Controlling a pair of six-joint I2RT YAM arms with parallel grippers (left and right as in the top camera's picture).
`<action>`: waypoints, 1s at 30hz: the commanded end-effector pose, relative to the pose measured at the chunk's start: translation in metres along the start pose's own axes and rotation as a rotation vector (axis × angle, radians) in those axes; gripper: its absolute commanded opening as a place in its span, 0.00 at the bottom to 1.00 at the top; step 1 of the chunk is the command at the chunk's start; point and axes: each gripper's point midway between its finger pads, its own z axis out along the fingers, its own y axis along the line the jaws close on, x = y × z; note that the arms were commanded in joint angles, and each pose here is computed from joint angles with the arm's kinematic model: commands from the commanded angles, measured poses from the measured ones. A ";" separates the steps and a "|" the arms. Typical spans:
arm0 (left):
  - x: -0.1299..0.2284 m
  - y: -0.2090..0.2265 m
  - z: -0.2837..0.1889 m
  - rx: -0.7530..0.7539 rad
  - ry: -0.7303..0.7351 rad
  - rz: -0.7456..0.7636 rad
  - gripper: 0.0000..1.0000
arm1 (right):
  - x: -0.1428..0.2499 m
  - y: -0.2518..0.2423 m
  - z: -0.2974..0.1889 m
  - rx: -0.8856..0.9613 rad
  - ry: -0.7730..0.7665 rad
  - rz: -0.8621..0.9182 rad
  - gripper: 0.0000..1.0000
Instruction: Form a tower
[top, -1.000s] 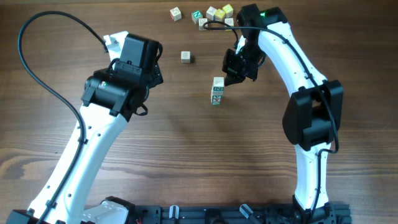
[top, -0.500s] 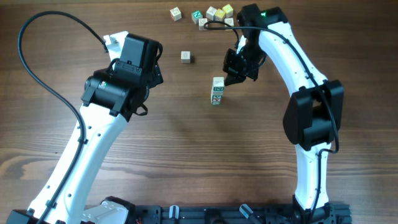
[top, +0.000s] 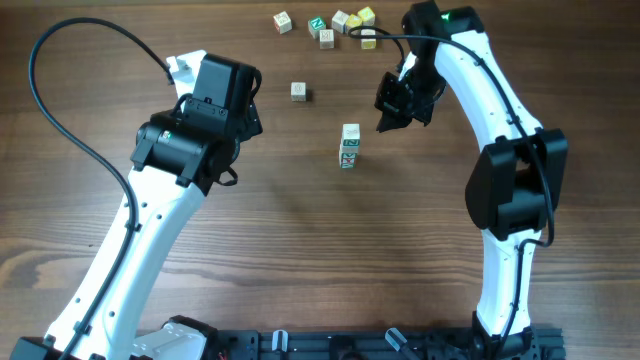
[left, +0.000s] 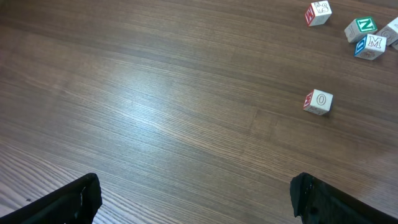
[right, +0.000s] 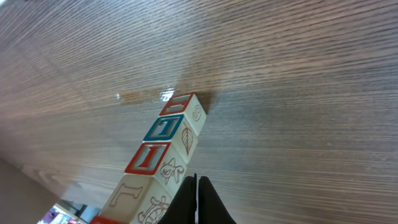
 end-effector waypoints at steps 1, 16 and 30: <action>-0.002 0.002 -0.001 -0.002 -0.007 0.004 1.00 | 0.010 0.012 -0.014 -0.042 -0.010 -0.022 0.04; -0.002 0.002 -0.001 -0.002 -0.007 0.004 1.00 | 0.036 0.040 -0.020 -0.051 -0.032 -0.114 0.04; -0.002 0.002 -0.001 -0.002 -0.007 0.004 1.00 | 0.042 0.028 -0.020 0.007 -0.012 -0.094 0.05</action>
